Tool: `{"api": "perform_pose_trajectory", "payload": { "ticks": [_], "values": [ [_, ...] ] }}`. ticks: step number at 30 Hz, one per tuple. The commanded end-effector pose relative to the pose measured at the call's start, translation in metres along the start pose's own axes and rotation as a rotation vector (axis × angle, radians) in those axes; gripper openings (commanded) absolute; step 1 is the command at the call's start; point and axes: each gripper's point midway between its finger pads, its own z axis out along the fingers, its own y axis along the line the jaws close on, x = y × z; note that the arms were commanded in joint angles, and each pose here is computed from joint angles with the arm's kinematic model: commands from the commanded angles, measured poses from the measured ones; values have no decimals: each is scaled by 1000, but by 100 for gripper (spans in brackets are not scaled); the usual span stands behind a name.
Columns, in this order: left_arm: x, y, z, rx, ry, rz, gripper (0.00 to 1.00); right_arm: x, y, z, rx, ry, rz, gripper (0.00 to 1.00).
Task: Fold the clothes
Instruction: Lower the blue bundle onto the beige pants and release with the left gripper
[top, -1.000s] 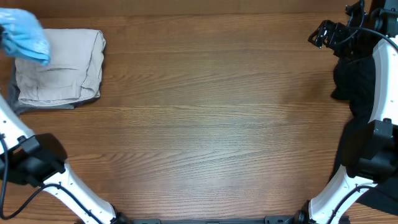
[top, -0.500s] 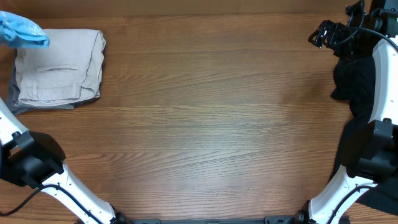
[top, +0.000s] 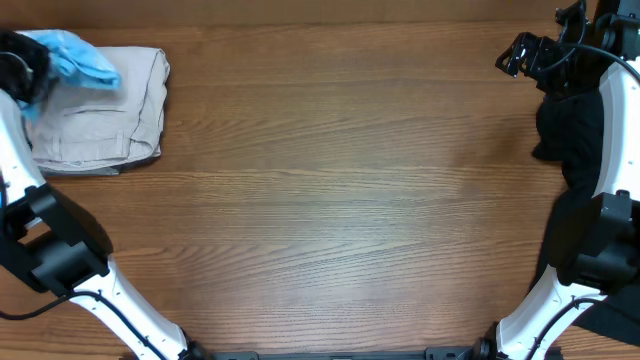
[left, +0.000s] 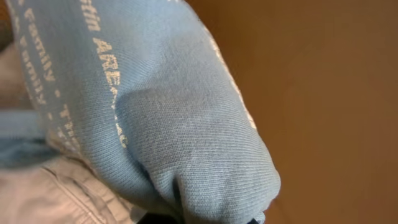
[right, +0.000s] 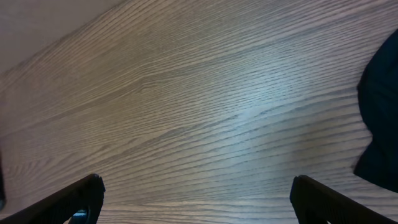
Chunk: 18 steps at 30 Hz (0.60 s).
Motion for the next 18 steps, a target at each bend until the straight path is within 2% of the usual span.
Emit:
{"api": "perform_pose_trajectory", "payload": {
  "ticks": [1, 11, 18],
  "values": [
    [18, 2, 11, 2, 36, 45, 4, -4, 0, -5, 5, -17, 1, 100],
    [54, 15, 19, 7, 169, 34, 4, -4, 0, -5, 5, -17, 1, 100],
    [59, 38, 8, -72, 208, 47, 4, -4, 0, -5, 5, -17, 1, 100]
  ]
}}
